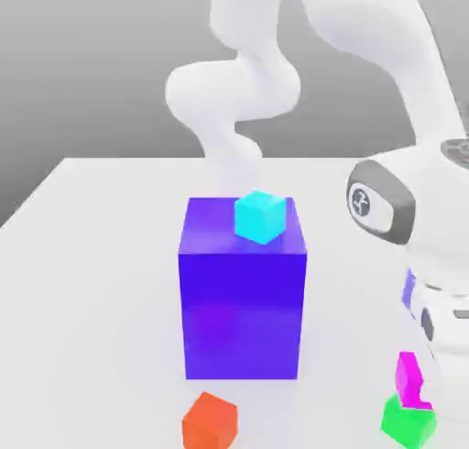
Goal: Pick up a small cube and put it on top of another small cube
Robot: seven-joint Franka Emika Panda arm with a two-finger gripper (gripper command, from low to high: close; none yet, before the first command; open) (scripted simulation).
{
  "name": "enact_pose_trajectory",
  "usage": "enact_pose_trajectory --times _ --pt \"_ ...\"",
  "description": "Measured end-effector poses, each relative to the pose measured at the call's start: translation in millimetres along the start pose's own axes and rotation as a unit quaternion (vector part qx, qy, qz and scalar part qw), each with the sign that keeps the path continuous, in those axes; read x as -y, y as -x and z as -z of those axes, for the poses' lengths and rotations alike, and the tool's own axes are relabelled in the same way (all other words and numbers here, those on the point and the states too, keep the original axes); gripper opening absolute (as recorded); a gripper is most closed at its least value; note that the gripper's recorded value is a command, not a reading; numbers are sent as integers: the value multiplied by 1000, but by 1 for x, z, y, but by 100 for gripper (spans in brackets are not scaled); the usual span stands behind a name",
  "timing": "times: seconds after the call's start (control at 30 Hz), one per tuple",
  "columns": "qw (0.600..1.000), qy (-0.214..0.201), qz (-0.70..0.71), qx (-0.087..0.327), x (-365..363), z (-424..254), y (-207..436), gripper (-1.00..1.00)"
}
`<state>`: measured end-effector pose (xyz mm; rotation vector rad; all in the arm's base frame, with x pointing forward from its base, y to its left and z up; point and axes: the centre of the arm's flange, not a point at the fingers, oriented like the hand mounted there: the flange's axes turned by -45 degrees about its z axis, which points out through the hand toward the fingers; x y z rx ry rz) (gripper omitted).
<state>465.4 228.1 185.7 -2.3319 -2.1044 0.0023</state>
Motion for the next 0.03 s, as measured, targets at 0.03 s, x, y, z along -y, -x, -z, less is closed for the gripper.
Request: enact_pose_trajectory --times 0.03 --pt "1000 0 0 0 0 0 0 100"
